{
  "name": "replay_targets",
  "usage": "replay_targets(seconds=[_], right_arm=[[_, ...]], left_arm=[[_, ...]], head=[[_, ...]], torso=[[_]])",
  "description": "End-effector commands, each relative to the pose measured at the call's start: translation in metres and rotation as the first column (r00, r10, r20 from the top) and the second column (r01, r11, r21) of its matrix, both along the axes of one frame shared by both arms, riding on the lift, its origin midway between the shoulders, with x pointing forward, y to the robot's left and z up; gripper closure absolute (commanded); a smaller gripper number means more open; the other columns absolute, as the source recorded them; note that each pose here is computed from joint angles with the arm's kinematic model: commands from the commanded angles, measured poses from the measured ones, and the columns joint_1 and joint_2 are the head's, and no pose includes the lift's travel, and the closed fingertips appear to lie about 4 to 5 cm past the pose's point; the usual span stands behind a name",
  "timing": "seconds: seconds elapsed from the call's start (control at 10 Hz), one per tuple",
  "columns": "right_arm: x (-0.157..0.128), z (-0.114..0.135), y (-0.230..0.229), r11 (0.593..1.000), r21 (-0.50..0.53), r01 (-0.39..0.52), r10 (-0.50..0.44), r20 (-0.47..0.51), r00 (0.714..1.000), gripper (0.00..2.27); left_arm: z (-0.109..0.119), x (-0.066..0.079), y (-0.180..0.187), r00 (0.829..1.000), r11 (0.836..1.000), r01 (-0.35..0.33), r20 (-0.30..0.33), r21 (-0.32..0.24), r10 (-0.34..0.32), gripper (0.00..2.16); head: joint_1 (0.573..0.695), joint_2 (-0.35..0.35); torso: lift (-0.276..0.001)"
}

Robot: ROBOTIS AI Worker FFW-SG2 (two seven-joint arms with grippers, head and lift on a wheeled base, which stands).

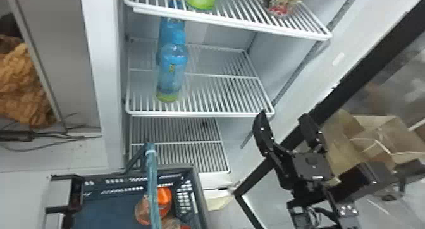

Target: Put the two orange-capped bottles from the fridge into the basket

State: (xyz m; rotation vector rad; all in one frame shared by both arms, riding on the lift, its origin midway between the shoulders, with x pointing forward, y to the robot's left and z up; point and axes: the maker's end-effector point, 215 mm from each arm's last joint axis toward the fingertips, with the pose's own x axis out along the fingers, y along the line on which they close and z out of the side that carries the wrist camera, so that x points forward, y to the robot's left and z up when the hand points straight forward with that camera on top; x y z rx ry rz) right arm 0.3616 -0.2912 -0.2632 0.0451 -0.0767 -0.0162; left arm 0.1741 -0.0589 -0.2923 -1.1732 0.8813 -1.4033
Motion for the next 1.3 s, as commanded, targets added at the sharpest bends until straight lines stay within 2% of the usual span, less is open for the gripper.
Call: replay_targets(seconds=[0.0,1.2], right_arm=[[-0.0001,0.0016,-0.0002,1.0,0.0,0.001,-0.001,0.006,1.0,0.11],[-0.001,0.0013,-0.0015,1.0,-0.001,0.005,-0.005,0.013,1.0,0.12]], left_arm=[[0.0,-0.0007,0.0001,1.0,1.0,0.0,-0.002,-0.001,0.0,1.19],[-0.0004,-0.0014,0.0004,1.0,1.0,-0.002,-0.006,-0.003,0.002,1.19]], head=[[0.695,-0.35],[0.695,-0.35]], torso=[[-0.235],[-0.235]])
